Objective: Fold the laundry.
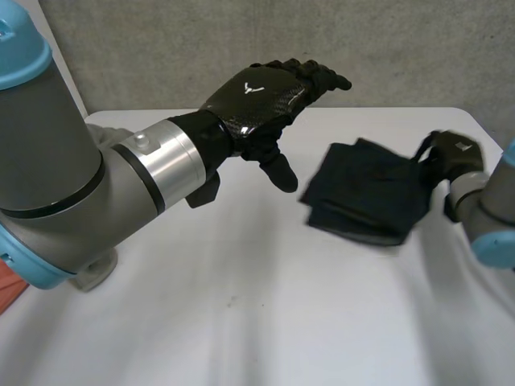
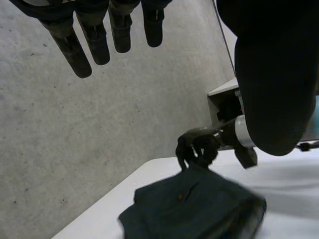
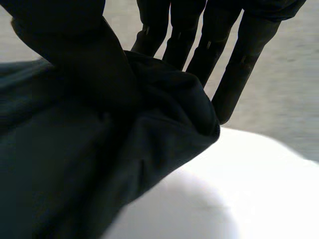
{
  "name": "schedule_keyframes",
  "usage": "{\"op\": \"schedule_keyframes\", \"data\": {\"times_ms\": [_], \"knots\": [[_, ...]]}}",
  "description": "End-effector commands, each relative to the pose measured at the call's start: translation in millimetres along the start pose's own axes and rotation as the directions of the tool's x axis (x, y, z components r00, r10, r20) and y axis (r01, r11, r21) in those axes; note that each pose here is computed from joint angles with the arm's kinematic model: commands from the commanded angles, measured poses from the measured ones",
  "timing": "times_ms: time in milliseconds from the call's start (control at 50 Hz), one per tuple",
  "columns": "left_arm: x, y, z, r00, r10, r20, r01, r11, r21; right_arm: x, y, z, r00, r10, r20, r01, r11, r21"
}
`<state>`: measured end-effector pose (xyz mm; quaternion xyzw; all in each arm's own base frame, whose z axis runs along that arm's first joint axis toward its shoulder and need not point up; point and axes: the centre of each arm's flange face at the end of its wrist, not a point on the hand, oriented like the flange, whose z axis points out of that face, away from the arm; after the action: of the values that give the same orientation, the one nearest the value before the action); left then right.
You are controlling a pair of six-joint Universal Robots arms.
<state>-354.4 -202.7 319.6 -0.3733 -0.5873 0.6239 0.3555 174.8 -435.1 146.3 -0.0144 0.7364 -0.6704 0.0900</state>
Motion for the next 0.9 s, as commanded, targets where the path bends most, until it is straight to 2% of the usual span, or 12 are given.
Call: {"op": "schedule_keyframes", "data": {"times_ms": [20, 40, 100, 240, 340, 460, 660, 820, 900], "knots": [[-1, -3, -1, 1.000, -0.009, 0.015, 0.009, 1.000, 0.012, 73, -10, 58, 0.970, 0.059, -0.237, -0.048, 0.997, 0.052], [-1, -4, -1, 1.000, -0.011, 0.016, 0.011, 1.000, 0.012, 90, -10, 66, 0.957, 0.070, -0.281, -0.055, 0.997, 0.062], [-1, -3, -2, 1.000, -0.012, 0.019, 0.012, 1.000, 0.009, 105, -7, 72, 0.946, 0.089, -0.310, -0.075, 0.996, 0.056], [-3, -1, -6, 1.000, -0.011, 0.025, 0.011, 1.000, 0.004, 99, 2, 66, 0.970, 0.094, -0.223, -0.104, 0.994, -0.034], [-4, 0, -4, 1.000, -0.009, 0.024, 0.009, 1.000, 0.008, 113, -8, 63, 0.972, 0.046, -0.231, -0.049, 0.999, -0.007], [-3, 2, -4, 1.000, -0.015, 0.021, 0.015, 1.000, 0.002, 116, -6, 60, 0.992, -0.033, -0.124, 0.025, 0.997, -0.068], [-2, 7, 0, 1.000, -0.016, 0.016, 0.016, 1.000, 0.004, 124, 11, 65, 0.997, -0.073, -0.040, 0.067, 0.988, -0.136], [-1, 9, 1, 1.000, -0.019, 0.016, 0.019, 1.000, -0.002, 113, 22, 71, 0.996, -0.074, 0.046, 0.081, 0.982, -0.168], [-2, 8, 0, 1.000, -0.017, 0.019, 0.017, 1.000, 0.000, 113, 19, 74, 0.996, -0.085, 0.038, 0.090, 0.985, -0.150]]}}
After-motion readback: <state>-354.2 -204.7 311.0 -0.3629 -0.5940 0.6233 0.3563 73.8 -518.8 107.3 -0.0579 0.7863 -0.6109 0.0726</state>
